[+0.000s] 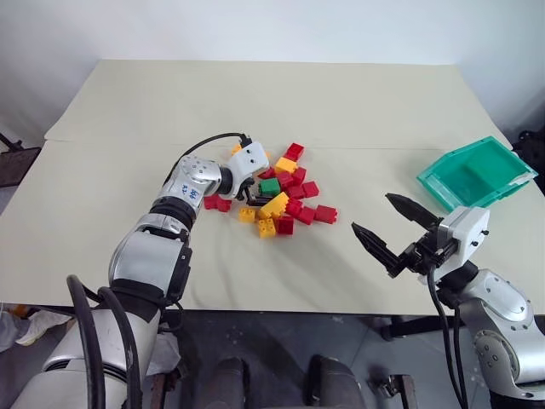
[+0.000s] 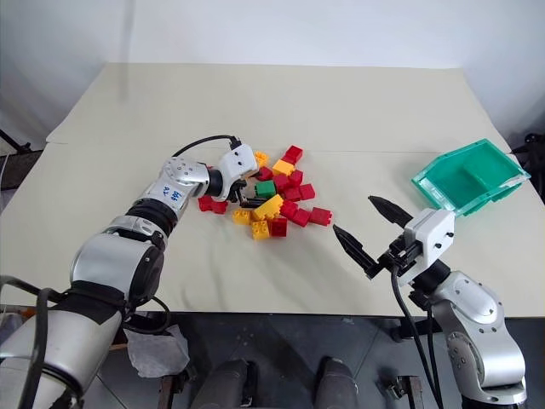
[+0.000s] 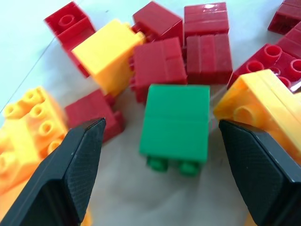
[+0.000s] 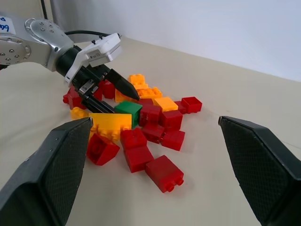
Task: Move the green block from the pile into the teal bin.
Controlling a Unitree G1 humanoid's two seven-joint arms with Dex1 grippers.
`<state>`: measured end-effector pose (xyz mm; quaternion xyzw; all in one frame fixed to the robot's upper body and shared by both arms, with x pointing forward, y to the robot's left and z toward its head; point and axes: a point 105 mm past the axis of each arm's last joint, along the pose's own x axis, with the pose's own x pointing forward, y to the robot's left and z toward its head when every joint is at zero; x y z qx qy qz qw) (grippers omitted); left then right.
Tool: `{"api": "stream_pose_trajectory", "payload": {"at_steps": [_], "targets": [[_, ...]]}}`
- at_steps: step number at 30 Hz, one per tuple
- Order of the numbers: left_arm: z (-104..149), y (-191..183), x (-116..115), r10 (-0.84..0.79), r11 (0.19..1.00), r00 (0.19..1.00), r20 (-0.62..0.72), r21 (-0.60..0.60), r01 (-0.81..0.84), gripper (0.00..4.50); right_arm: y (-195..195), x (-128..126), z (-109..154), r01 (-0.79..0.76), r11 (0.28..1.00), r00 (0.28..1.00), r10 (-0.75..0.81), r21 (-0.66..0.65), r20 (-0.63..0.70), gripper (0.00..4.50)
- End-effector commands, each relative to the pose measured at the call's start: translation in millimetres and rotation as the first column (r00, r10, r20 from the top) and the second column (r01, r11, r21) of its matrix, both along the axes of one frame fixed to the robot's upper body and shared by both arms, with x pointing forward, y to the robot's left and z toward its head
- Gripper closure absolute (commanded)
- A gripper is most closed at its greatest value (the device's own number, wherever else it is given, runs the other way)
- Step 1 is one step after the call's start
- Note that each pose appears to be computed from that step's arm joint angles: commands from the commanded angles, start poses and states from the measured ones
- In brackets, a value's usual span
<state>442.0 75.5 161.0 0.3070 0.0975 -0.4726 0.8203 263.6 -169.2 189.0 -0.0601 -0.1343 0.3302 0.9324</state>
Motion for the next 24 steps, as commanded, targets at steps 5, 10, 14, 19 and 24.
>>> {"api": "stream_pose_trajectory", "payload": {"at_steps": [5,10,14,19,24], "targets": [[-1,1,0,0.008,1.0,1.0,-0.008,0.012,-0.008,2.23,0,-7,13,0.015,1.0,0.998,-0.015,0.001,0.054,0.0],[16,5,4,0.018,1.0,0.999,0.034,-0.026,-0.017,3.0,-2,-8,14,0.028,1.0,0.998,-0.028,-0.001,0.055,0.0],[46,4,5,-0.01,0.998,0.995,0.103,-0.061,0.016,3.0,-7,-13,16,0.048,0.999,0.997,-0.047,-0.01,0.061,0.0],[86,-27,-17,-0.279,0.96,0.953,0.123,0.015,0.279,3.0,-33,-33,24,0.139,0.989,0.988,-0.135,-0.048,0.081,0.0],[84,-109,-58,-0.559,0.826,0.827,0.057,-0.05,0.561,3.0,-74,-49,26,0.308,0.946,0.95,-0.299,-0.099,0.093,0.0]]}}
